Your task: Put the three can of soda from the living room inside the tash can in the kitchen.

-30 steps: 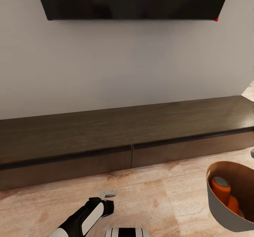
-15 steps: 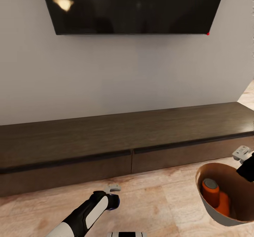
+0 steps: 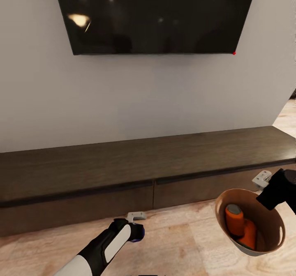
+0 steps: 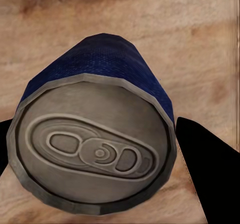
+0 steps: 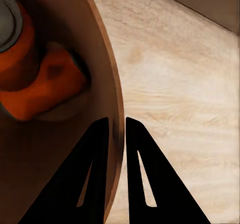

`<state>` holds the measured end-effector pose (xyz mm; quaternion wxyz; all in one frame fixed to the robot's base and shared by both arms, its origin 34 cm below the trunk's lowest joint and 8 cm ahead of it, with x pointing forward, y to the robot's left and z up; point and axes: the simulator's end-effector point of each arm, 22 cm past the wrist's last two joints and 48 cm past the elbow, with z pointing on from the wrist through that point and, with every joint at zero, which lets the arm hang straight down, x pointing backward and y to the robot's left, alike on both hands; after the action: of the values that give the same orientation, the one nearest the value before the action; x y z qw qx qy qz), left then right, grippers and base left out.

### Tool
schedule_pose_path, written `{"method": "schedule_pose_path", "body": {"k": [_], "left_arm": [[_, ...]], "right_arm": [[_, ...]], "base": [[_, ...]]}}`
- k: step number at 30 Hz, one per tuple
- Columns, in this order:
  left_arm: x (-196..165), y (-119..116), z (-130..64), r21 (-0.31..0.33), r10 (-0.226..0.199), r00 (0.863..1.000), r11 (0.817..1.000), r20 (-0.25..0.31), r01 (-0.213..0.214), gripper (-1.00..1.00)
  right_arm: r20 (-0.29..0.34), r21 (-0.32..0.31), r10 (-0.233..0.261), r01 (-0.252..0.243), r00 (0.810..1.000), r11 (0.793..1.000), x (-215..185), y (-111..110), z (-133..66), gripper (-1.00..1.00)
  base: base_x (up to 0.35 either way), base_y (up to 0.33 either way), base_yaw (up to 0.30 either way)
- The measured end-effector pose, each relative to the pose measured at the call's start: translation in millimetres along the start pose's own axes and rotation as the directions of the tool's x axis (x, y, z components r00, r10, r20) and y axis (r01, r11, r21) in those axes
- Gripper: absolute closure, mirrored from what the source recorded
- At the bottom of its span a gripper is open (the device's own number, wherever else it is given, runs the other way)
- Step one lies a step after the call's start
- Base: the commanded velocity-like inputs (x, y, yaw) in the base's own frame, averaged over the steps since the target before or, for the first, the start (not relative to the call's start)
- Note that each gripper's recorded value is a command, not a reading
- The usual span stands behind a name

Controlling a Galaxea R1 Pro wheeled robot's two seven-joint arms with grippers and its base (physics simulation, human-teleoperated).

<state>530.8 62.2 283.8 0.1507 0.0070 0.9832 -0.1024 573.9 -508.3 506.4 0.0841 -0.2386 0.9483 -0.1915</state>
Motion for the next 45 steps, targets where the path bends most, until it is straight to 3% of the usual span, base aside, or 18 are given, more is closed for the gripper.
{"method": "schedule_pose_path", "body": {"k": [6,11,17,21,28,32,36,41,45], "left_arm": [[-3,-15,-10.4,0.018,0.021,1.000,1.000,-0.001,-0.021,1.00],[-4,-25,-20.7,0.031,0.033,0.999,0.999,-0.022,-0.033,1.00],[-5,-37,-33.2,0.047,0.052,0.997,0.998,-0.052,-0.049,1.00],[-6,-44,-41.8,0.058,0.062,0.996,0.997,-0.066,-0.058,1.00],[-16,-63,-65.9,0.092,0.100,0.991,0.992,-0.085,-0.092,1.00],[-24,-74,-82.6,0.111,0.129,0.987,0.987,-0.092,-0.118,1.00],[-31,-81,-93.9,0.123,0.137,0.986,0.984,-0.092,-0.126,1.00],[-37,-91,-105.9,0.140,0.143,0.986,0.982,-0.091,-0.130,1.00],[-42,-97,-114.6,0.148,0.144,0.986,0.980,-0.089,-0.130,1.00]], "right_arm": [[0.006,0.031,0.005,-0.005,1.000,1.000,-4,1,-8.4,1.00],[-0.012,-0.021,0.017,-0.017,1.000,1.000,-9,17,-4.9,1.00],[-0.047,0.005,0.001,0.000,0.999,1.000,-9,11,-10.0,1.00],[-0.049,-0.023,0.027,-0.028,0.998,0.999,-13,15,-13.1,1.00],[-0.091,0.037,0.036,-0.033,0.995,0.999,-8,1,-9.8,1.00],[-0.088,0.015,0.049,-0.048,0.995,0.999,-20,18,-8.0,1.00],[-0.087,0.024,0.045,-0.043,0.995,0.999,-29,24,-10.8,1.00],[-0.105,0.082,0.044,-0.035,0.993,0.996,-30,14,-12.6,1.00],[-0.108,0.090,0.053,-0.044,0.993,0.995,-30,8,-18.4,1.00]], "base": [[0.000,0.000,0.000],[0.000,0.000,0.000],[0.000,0.000,0.000],[0.000,0.000,0.000],[0.000,0.000,0.000],[0.000,0.000,0.000],[0.000,0.000,0.000],[0.000,0.000,0.000],[0.000,0.000,0.000]]}}
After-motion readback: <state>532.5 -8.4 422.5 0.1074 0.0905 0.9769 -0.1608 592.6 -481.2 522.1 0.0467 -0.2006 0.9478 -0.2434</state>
